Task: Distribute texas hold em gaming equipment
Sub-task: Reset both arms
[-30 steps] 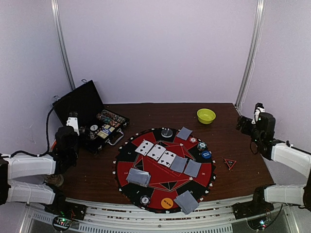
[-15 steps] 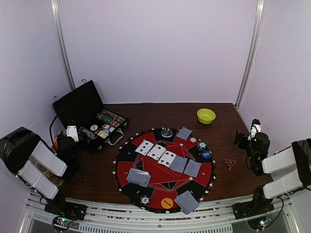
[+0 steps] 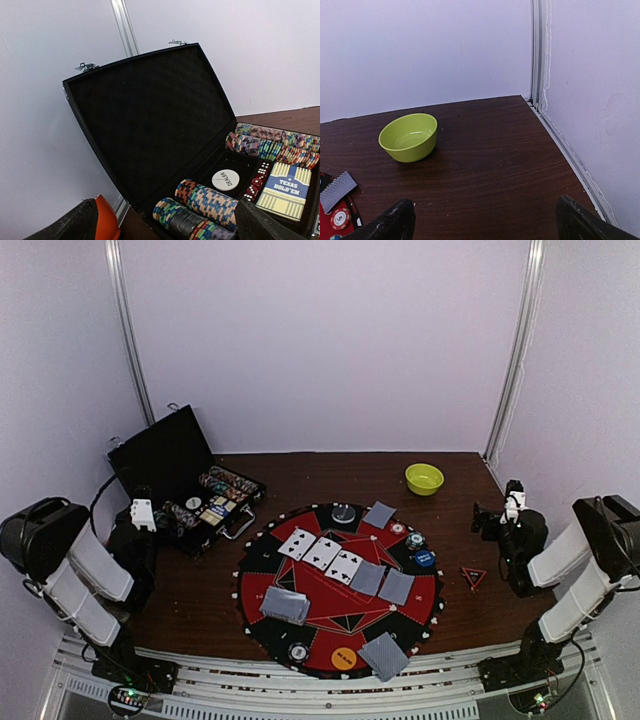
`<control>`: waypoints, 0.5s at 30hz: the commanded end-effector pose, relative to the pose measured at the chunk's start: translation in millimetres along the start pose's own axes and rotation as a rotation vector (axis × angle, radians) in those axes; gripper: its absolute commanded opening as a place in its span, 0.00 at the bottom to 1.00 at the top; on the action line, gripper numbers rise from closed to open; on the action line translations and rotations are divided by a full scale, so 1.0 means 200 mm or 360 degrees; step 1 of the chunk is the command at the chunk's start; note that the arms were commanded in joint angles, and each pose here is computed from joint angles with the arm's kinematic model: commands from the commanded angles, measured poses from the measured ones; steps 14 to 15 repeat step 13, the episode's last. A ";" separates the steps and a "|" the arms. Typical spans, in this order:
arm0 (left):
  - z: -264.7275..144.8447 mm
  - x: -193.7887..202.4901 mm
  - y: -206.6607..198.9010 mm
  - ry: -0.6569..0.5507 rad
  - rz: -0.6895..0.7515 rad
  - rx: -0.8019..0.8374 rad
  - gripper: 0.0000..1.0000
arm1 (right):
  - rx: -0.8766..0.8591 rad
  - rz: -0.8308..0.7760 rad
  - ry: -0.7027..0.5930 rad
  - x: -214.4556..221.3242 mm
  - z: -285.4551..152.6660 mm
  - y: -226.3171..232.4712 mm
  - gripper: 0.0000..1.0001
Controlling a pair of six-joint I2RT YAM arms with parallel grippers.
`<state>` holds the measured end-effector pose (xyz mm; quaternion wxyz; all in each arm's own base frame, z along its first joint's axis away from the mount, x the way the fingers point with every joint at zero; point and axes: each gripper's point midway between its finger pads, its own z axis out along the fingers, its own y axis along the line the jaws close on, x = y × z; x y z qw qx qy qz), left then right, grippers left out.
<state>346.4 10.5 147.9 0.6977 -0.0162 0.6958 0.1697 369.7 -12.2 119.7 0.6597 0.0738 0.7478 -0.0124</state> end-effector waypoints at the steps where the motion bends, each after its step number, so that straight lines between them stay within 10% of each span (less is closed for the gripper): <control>1: 0.06 -0.09 -0.04 -0.0095 -0.0065 0.0085 0.98 | -0.0026 -0.0016 -0.0072 -0.07 0.02 0.01 1.00; 15: 0.09 -0.03 -0.04 -0.0013 -0.0080 0.0115 0.98 | -0.0035 -0.0020 -0.0066 -0.06 0.02 0.02 1.00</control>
